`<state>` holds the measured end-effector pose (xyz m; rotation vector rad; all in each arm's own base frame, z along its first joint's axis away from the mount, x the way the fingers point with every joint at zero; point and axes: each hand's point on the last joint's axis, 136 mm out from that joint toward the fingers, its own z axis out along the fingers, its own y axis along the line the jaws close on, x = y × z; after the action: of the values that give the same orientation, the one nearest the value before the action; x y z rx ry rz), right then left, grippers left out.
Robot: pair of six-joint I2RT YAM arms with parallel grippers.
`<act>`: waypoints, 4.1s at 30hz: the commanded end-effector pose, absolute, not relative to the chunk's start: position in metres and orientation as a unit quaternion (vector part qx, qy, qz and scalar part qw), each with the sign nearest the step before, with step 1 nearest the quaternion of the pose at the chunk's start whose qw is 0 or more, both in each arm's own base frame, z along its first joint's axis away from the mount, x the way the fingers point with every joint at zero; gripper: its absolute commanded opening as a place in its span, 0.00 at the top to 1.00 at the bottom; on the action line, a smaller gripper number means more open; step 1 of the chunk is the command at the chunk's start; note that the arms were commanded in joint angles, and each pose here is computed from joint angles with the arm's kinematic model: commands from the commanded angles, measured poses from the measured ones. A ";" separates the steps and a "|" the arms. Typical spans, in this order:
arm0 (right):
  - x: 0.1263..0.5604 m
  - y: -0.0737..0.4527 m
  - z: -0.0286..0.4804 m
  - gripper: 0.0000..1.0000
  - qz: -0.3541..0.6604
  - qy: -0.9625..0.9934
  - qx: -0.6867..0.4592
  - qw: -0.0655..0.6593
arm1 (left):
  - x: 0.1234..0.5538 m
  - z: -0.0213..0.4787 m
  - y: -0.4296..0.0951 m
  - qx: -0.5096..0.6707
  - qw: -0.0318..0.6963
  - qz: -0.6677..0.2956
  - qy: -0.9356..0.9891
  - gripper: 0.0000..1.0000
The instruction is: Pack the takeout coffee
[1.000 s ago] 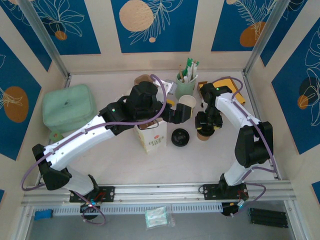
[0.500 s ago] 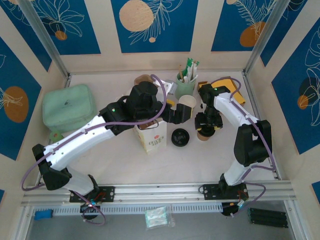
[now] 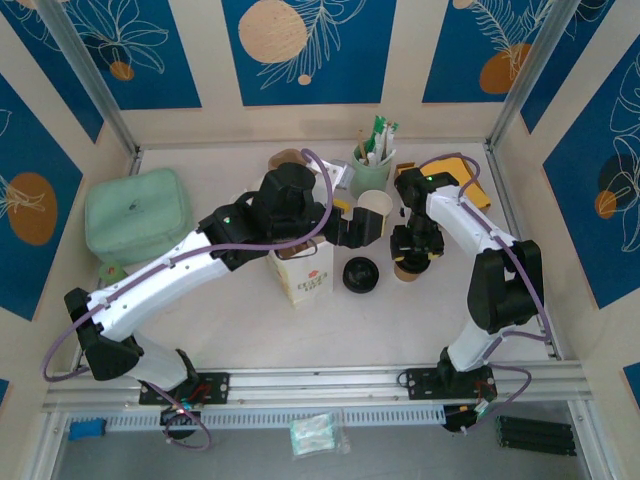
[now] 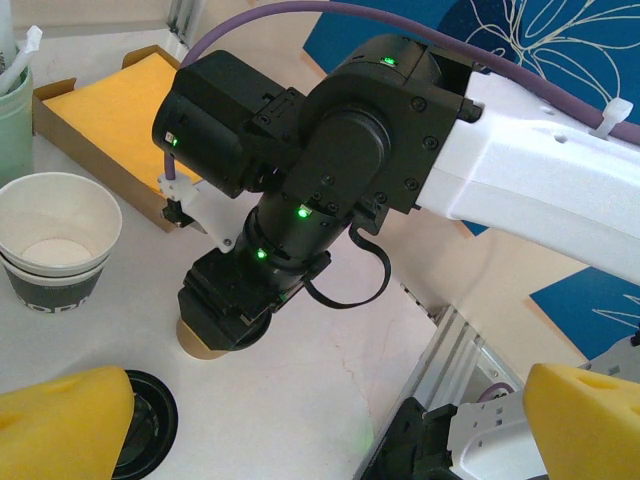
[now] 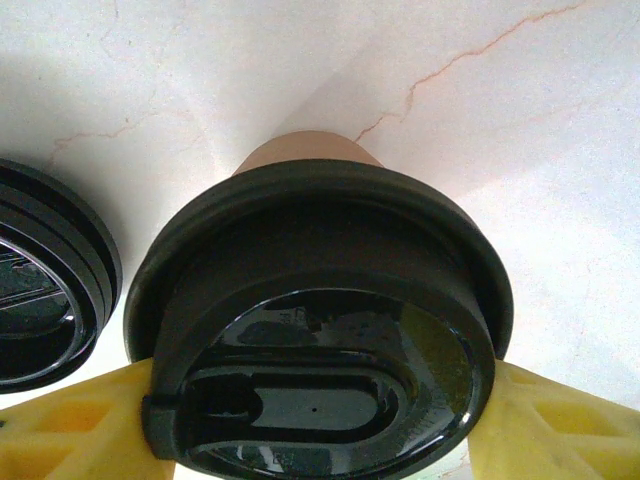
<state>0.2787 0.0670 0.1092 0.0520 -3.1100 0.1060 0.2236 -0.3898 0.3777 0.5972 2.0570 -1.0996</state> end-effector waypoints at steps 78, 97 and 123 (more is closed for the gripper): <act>0.203 0.244 0.405 0.39 -0.175 -0.923 0.215 -0.266 | 0.236 0.375 -0.195 0.105 0.493 -0.178 0.845 0.01; 0.235 0.312 0.354 0.39 -0.156 -0.935 0.233 -0.218 | 0.270 0.343 -0.146 0.022 0.467 -0.213 0.858 0.01; 0.253 0.325 0.311 0.39 -0.095 -0.947 0.243 -0.186 | 0.269 0.330 -0.151 0.029 0.449 -0.265 0.853 0.92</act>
<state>0.2649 0.3371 0.3174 0.8580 -3.4332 -0.4402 0.2717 -0.1498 0.3231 0.0663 2.1360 -0.6117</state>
